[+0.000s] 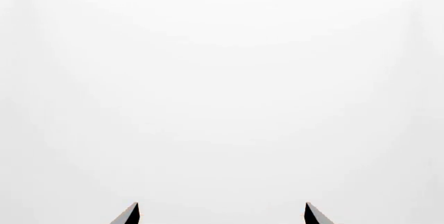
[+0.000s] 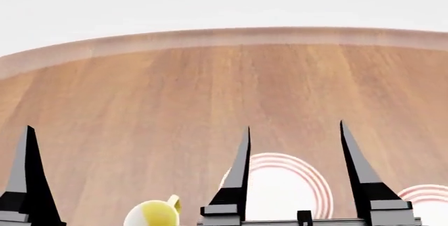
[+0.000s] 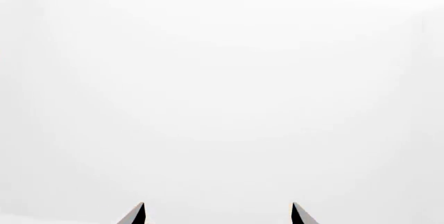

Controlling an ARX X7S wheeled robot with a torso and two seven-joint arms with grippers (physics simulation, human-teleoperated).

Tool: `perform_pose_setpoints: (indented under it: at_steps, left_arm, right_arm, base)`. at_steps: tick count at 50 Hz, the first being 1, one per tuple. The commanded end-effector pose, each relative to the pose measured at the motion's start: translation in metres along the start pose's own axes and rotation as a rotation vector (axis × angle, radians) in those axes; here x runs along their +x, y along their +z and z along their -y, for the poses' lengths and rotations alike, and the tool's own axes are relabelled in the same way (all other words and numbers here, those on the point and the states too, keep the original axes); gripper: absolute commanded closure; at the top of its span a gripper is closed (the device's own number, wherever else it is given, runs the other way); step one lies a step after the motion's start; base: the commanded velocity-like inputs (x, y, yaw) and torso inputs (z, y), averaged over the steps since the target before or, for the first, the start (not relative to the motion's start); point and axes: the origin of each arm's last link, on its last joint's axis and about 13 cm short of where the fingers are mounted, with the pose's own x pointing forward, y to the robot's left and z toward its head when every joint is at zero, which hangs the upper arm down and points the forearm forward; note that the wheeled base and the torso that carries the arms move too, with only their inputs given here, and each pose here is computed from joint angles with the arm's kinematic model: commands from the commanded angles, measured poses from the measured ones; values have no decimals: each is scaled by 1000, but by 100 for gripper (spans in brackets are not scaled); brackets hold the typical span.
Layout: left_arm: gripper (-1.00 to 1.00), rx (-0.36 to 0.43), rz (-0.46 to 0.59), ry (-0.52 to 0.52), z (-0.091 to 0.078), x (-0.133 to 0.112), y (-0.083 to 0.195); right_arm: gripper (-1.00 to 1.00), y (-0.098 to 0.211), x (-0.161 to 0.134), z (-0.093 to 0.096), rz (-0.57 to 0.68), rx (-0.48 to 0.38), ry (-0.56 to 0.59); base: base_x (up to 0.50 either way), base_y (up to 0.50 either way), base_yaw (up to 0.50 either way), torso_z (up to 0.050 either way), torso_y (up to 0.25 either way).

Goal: Put the white mug on the left plate.

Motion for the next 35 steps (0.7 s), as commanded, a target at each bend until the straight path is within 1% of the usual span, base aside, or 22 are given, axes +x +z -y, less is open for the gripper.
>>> perform_pose_setpoints:
  at_steps: [1, 35]
  left_arm:
    - [-100, -2, -1, -4, 0, 0, 0]
    - [-100, 0, -4, -10, 1, -1, -2]
  right_arm:
    - [-100, 2, -2, 1, 36, 27, -10]
    - [-100, 3, -2, 2, 36, 25, -19]
  base:
    - [0, 0, -500, 0, 0]
    - [0, 0, -500, 0, 0]
